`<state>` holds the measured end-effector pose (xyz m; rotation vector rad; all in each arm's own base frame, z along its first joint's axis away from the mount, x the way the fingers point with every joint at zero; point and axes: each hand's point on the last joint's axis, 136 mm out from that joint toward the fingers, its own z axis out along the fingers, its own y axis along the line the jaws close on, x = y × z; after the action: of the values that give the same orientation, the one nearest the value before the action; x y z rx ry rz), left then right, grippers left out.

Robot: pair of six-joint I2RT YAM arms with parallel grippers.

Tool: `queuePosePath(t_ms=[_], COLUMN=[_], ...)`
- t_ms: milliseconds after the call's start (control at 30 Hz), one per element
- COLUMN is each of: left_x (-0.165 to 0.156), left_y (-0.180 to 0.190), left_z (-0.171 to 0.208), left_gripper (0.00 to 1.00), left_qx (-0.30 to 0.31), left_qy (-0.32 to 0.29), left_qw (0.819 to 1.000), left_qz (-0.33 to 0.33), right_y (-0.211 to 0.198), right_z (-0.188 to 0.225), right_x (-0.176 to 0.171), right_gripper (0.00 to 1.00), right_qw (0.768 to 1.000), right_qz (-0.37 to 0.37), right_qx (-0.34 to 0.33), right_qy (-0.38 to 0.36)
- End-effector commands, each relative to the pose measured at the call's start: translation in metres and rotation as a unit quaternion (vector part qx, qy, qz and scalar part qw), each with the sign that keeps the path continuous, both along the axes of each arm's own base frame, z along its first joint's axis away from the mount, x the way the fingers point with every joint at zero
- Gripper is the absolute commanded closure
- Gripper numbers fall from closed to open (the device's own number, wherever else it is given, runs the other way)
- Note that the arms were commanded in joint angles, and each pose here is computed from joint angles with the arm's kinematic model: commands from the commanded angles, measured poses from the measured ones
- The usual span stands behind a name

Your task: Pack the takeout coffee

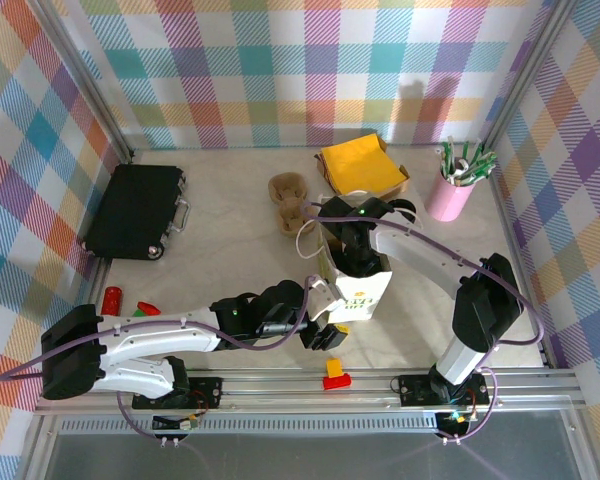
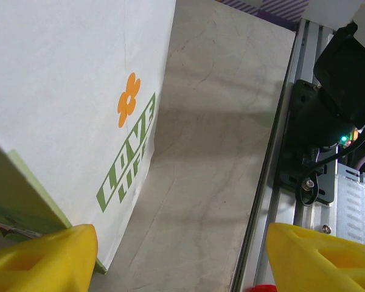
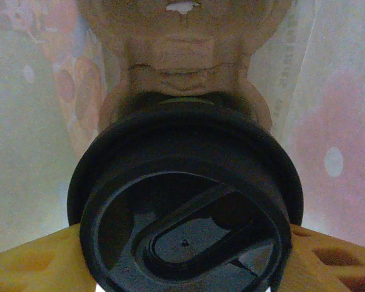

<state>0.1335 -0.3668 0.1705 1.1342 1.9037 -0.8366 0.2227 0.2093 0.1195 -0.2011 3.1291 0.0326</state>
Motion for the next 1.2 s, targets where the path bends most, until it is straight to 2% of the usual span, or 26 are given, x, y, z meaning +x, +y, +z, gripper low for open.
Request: queuePosePath(t_ms=[0, 900, 1167], left_x=[-0.001, 0.002, 0.002], left_y=[0.002, 0.002, 0.003], left_z=[0.011, 0.01, 0.014], left_gripper=[0.27, 0.27, 0.27], left_qx=[-0.012, -0.006, -0.009], left_qy=[-0.01, -0.014, -0.014], left_qw=[1.0, 1.0, 1.0], left_qz=[0.0, 0.006, 0.007], right_y=[-0.009, -0.011, -0.011], right_z=[-0.037, 0.023, 0.034], right_x=[-0.016, 0.002, 0.004], right_gripper=[0.48, 0.21, 0.16], right_qw=[0.998, 0.999, 0.999], right_qz=[0.002, -0.002, -0.002], right_qx=[-0.044, -0.047, -0.041], right_qy=[0.052, -0.005, -0.016])
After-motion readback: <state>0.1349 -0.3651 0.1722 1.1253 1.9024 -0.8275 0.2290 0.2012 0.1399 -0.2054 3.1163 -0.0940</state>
